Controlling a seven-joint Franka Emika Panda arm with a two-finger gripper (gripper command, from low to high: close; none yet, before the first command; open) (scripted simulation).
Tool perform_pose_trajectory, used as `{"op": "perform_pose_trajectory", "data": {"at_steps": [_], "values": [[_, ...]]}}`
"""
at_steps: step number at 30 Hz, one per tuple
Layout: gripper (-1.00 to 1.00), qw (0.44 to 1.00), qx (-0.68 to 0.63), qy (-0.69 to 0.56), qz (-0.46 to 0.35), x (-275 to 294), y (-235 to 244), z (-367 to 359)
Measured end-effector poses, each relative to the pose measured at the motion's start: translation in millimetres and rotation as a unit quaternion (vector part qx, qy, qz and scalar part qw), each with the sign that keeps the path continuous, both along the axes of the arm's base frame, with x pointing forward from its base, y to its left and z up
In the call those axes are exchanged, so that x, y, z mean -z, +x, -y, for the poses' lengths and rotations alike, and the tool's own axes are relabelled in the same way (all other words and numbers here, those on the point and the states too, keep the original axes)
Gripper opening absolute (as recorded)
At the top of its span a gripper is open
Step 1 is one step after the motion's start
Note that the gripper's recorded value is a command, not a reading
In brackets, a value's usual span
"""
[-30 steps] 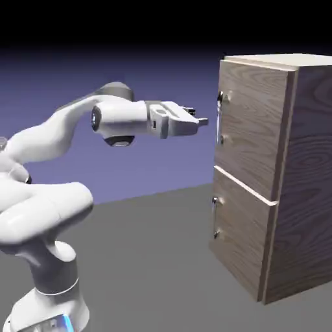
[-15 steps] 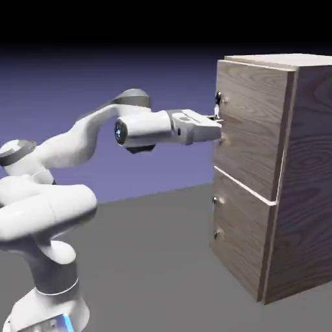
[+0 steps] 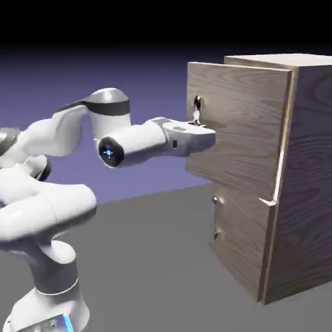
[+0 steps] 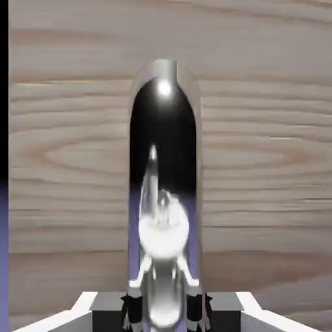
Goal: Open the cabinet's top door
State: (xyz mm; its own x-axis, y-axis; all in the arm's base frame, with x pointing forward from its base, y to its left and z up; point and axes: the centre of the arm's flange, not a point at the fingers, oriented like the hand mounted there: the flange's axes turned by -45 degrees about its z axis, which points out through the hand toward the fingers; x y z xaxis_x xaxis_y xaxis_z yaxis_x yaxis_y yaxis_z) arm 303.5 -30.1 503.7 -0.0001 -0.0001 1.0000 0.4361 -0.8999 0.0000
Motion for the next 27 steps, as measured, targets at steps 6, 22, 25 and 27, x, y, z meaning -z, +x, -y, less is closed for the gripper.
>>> {"op": "perform_pose_trajectory", "data": {"at_steps": [6,22,25,27], "values": [[-1.0,0.998,-0.063,0.0,0.0,0,-15,29],[-1.0,0.969,-0.246,0.0,0.0,0,-37,124],[-1.0,0.96,-0.281,0.0,0.0,0,-37,143],[-1.0,0.953,-0.304,0.0,0.0,0,-36,156]]}}
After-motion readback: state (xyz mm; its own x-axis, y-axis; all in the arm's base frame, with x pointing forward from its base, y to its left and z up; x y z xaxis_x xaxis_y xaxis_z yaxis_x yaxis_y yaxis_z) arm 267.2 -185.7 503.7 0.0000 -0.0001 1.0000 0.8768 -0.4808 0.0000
